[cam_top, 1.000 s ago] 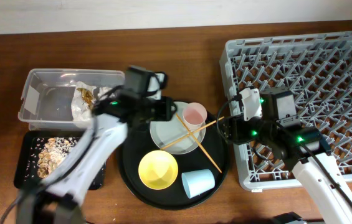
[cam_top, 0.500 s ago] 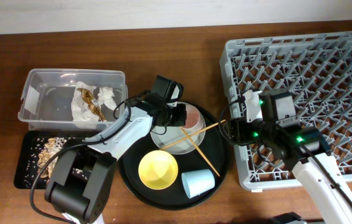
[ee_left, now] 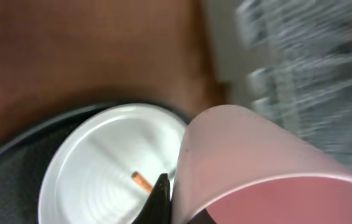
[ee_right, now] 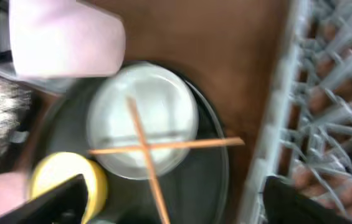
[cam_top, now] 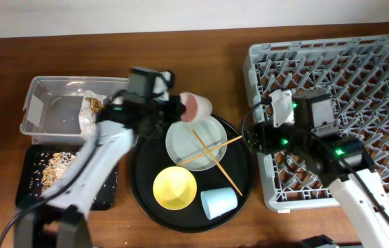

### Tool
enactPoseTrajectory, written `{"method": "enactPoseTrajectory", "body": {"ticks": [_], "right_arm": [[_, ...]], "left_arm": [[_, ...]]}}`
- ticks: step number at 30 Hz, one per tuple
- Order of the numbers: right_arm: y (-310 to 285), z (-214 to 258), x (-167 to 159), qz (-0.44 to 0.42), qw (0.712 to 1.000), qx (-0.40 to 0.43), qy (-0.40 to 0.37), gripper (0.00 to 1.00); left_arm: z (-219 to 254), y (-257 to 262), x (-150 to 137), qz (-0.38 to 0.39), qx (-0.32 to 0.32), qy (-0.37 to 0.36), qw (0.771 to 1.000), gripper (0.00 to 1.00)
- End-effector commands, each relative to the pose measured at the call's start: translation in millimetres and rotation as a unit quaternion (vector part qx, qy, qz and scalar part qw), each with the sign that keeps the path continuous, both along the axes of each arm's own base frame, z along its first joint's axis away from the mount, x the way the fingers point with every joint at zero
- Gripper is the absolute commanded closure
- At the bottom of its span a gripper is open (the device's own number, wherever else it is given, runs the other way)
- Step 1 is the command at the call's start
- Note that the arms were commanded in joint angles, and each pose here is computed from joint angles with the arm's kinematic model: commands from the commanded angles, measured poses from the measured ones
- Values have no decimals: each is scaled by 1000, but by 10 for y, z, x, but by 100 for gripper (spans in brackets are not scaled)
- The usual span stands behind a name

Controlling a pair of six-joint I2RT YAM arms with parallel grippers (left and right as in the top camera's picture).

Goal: Sort waste into correct bins and load items into the dishwasher rack
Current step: 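Grasp the pink cup with the left gripper and lift it, then grasp the pink cup with the right gripper from the left gripper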

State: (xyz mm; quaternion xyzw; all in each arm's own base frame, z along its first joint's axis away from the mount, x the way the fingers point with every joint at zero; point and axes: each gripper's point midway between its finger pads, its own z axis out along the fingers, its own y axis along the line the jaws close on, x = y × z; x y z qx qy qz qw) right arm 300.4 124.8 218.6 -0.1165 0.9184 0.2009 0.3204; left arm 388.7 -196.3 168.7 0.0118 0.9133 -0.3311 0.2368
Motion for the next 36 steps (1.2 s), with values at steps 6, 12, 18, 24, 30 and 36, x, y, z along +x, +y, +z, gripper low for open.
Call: {"method": "enactPoseTrajectory", "body": {"ticks": [6, 12, 18, 24, 30, 36], "right_arm": [[848, 1282, -339, 259, 927, 232, -136, 1], [931, 1447, -424, 310, 900, 260, -162, 1], [940, 1377, -393, 306, 904, 260, -147, 1], [1028, 1344, -452, 328, 895, 272, -131, 1], [1119, 1344, -444, 342, 889, 272, -139, 11], [1125, 1391, -425, 346, 885, 271, -155, 40]], "left_arm": [[1527, -40, -752, -290, -344, -59, 891, 99], [1621, -306, -977, -359, -350, -77, 862, 99], [1672, -419, -1049, -381, -348, -88, 852, 99], [1673, -444, -1046, -383, -345, -94, 852, 99], [1673, -507, -1085, -390, -344, -94, 849, 99], [1672, -514, -1092, -391, -344, -94, 848, 99]]}}
